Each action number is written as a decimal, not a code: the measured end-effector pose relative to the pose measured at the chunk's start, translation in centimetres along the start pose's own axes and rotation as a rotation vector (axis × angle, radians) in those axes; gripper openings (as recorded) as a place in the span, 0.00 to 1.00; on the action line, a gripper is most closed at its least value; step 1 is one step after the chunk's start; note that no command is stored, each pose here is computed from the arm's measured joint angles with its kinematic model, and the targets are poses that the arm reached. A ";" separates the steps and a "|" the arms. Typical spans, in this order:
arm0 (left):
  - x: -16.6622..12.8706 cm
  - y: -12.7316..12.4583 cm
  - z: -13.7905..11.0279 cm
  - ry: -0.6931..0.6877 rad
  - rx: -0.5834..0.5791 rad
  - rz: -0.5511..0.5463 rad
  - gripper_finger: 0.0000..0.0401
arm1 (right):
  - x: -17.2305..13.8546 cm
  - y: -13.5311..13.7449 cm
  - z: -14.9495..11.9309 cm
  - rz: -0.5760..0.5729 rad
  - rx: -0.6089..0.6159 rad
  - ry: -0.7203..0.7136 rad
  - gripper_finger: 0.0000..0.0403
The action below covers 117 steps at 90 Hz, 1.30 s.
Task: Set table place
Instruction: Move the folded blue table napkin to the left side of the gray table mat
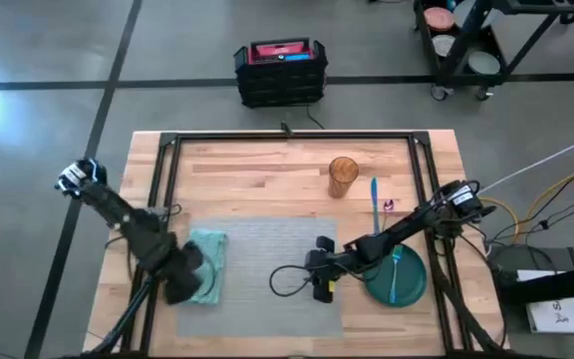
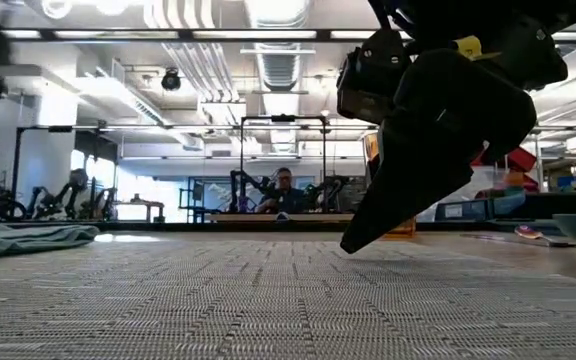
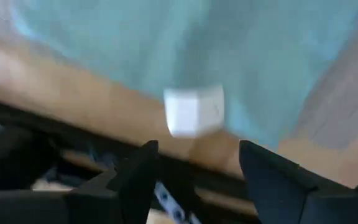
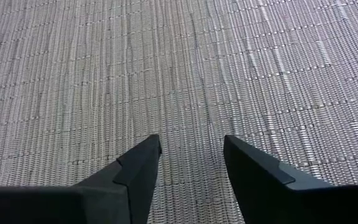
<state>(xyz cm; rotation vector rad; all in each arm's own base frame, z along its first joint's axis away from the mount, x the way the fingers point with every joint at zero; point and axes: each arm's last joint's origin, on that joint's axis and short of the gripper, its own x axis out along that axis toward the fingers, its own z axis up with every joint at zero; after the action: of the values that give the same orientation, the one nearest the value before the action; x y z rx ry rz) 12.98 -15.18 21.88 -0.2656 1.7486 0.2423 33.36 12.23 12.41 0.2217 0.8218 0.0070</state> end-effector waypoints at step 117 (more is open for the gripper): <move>-0.9 -6.1 -0.1 -0.385 0.091 -0.090 0.28 | 0.0 0.1 0.1 0.005 0.002 -0.010 0.42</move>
<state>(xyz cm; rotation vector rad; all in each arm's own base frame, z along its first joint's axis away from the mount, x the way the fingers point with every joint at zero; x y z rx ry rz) 14.99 -20.97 22.71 -0.2151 1.3590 0.1369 33.43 12.26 12.49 0.2255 0.8110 0.0095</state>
